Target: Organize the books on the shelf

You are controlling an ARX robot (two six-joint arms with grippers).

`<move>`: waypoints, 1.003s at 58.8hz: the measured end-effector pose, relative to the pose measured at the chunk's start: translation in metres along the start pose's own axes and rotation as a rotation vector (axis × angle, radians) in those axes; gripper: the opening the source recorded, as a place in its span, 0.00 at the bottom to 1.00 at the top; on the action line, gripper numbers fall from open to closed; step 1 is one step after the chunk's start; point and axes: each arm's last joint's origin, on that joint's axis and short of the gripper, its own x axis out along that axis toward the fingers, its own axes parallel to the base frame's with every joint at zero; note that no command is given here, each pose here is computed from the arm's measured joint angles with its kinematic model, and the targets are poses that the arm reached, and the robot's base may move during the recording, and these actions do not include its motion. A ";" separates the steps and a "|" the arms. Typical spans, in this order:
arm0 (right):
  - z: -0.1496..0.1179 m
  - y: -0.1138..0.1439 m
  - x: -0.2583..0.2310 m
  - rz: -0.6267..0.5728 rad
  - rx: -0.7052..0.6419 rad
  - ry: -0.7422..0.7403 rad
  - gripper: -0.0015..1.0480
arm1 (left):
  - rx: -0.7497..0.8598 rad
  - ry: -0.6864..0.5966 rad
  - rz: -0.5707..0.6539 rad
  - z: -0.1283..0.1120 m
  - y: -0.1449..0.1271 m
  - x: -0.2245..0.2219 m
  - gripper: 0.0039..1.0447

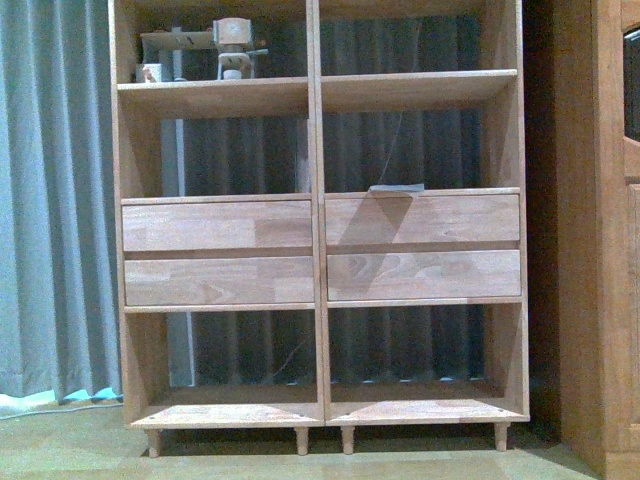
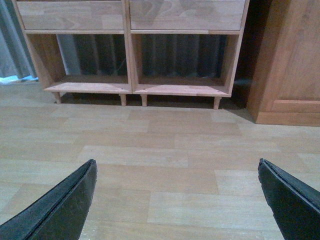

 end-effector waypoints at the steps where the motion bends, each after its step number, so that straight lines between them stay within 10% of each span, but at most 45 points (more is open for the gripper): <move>1: 0.000 0.000 0.000 0.000 0.000 0.000 0.93 | 0.000 0.000 0.000 0.000 0.000 0.000 0.93; 59: 0.000 0.000 0.000 0.000 0.000 0.000 0.93 | 0.000 0.000 0.000 0.000 0.000 0.000 0.93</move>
